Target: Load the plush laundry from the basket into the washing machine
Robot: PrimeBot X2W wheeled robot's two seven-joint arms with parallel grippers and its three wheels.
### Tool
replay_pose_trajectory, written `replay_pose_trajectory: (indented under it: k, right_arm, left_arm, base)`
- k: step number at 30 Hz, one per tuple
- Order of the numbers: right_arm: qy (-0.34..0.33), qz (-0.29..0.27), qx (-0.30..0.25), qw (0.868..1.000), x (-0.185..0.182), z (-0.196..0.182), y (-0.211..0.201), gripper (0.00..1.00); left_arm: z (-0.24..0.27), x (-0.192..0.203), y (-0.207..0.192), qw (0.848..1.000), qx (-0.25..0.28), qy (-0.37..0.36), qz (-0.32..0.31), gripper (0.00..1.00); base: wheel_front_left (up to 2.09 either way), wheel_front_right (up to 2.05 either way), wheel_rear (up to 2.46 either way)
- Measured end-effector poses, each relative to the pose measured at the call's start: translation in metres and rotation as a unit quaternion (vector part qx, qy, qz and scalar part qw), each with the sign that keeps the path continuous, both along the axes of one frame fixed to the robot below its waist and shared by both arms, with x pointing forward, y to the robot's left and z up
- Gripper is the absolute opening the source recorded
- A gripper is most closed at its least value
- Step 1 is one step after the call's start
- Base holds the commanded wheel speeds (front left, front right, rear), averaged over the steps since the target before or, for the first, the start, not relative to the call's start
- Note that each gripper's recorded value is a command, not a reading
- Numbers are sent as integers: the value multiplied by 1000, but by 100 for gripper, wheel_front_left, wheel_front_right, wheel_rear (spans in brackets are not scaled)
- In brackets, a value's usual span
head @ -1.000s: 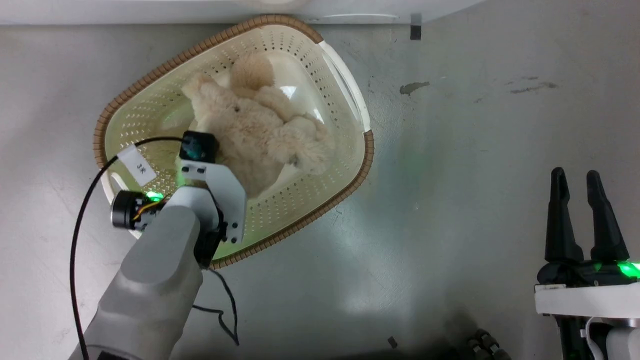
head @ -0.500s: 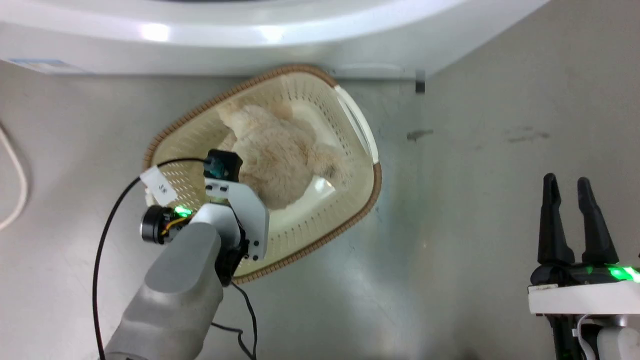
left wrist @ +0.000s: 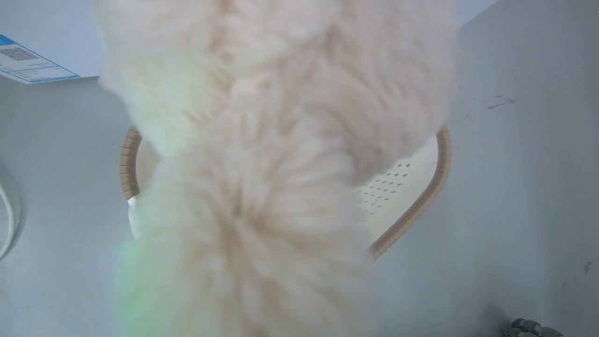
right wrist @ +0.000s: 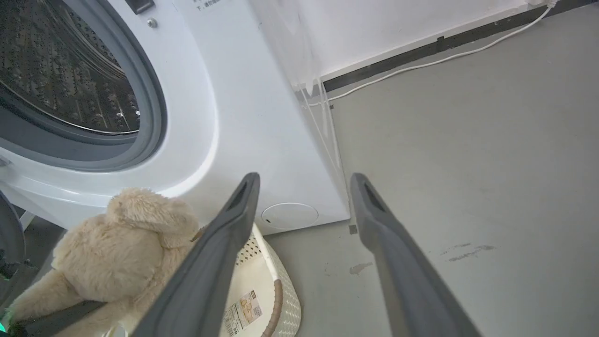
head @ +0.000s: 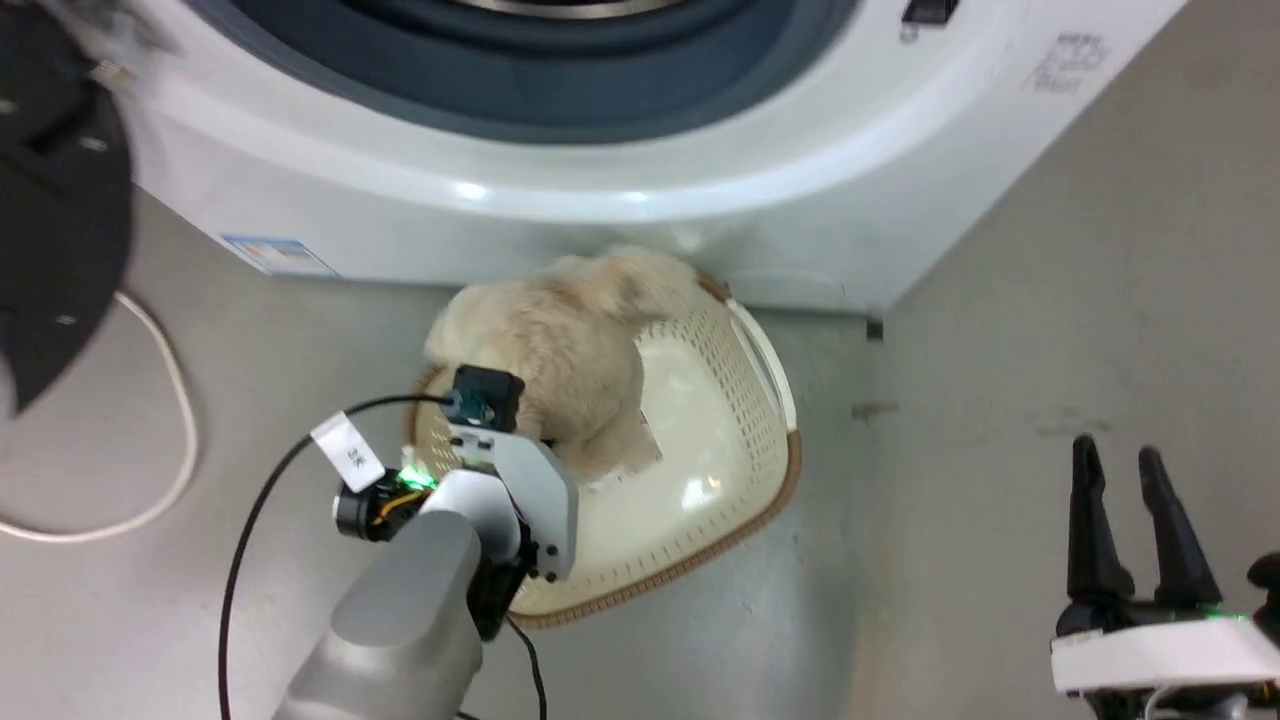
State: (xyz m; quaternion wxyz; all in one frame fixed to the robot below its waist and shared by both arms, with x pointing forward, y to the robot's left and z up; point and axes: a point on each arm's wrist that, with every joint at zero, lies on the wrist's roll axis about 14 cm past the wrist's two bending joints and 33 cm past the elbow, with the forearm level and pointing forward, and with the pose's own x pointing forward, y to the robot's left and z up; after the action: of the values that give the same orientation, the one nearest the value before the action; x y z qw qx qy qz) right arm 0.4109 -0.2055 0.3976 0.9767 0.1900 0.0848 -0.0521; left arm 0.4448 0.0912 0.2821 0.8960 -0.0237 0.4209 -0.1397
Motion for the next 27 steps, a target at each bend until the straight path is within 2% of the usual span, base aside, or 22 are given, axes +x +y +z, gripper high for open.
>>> replay_pose_trajectory:
  k: [6,11,21,27]
  right_arm:
    - [-25,10,4,1000,-11,23,7,100]
    - [-47,18,6,999,-19,41,13,100]
    - [-69,24,7,997,-39,60,16,100]
    - [-81,15,9,997,-47,69,10,100]
  left_arm:
    - [49,0,2,997,-13,-79,9,0]
    - [93,2,6,988,-23,-149,18,0]
    - [175,13,11,962,-26,-271,24,0]
    - [213,21,23,942,-6,-333,33,0]
  base:
    - [0,0,0]
    - [0,0,0]
    - [0,0,0]
    - [0,0,0]
